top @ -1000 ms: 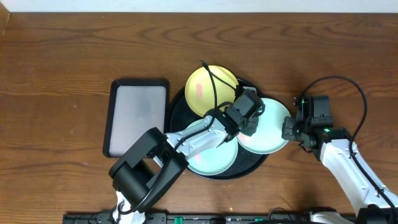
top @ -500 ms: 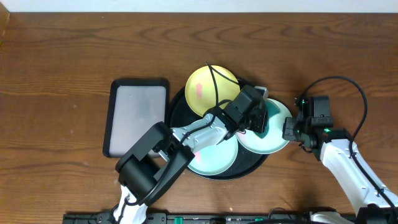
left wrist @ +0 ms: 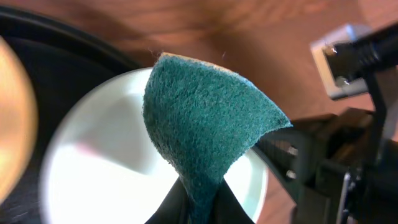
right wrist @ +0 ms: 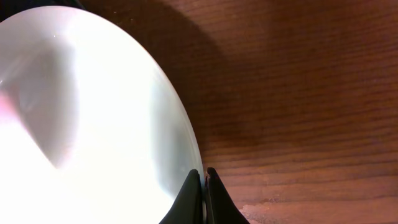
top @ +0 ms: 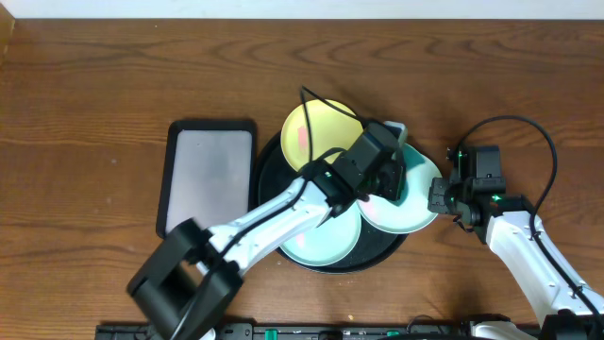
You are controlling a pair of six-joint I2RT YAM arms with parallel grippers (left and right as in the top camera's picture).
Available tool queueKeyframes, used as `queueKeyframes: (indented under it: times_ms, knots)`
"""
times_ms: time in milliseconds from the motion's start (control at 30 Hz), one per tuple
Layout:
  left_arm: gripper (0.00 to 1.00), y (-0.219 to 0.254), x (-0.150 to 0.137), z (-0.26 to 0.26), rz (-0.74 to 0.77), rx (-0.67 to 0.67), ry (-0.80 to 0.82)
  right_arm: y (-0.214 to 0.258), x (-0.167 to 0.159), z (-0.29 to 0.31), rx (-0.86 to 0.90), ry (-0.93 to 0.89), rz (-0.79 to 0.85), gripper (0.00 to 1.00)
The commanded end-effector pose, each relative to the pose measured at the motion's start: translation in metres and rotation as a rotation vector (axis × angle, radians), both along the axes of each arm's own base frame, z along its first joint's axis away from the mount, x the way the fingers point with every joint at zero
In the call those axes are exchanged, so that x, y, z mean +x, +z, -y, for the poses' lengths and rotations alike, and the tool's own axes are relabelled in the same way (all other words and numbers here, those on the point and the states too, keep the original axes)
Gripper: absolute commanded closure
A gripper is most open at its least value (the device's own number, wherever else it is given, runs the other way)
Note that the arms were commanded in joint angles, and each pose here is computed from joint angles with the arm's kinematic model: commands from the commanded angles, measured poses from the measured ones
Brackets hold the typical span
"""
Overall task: Clean dirty plates on tray and stack at the side
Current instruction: 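Scrub the held light-green plate with the sponge in the left gripper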
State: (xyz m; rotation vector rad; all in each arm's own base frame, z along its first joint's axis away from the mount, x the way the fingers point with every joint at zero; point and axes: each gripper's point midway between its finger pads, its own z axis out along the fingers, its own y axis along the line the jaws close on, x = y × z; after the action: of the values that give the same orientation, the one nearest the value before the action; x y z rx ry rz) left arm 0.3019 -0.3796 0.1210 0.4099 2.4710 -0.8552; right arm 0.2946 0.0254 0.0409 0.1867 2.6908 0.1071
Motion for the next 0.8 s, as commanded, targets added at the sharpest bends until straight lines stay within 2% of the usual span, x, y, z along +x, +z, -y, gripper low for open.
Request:
queueKeyframes:
  times_ms: [0,400,567,767]
  knots:
    - [0.93,-0.009,0.017,-0.019,0.060,0.104,0.081,-0.002,-0.002,-0.004,0.025,0.001,-0.009,0.99]
    - [0.93,-0.081,0.020,-0.025,-0.025,0.221,0.119,-0.002,-0.002,-0.004,0.026,0.001,-0.009,0.99]
    - [0.92,-0.091,0.013,-0.023,-0.115,0.191,0.170,-0.002,-0.002,-0.004,0.025,0.001,-0.009,0.99]
    - [0.93,-0.097,-0.009,-0.020,-0.284,0.147,0.196,-0.002,-0.002,-0.004,0.026,0.001,-0.009,0.99]
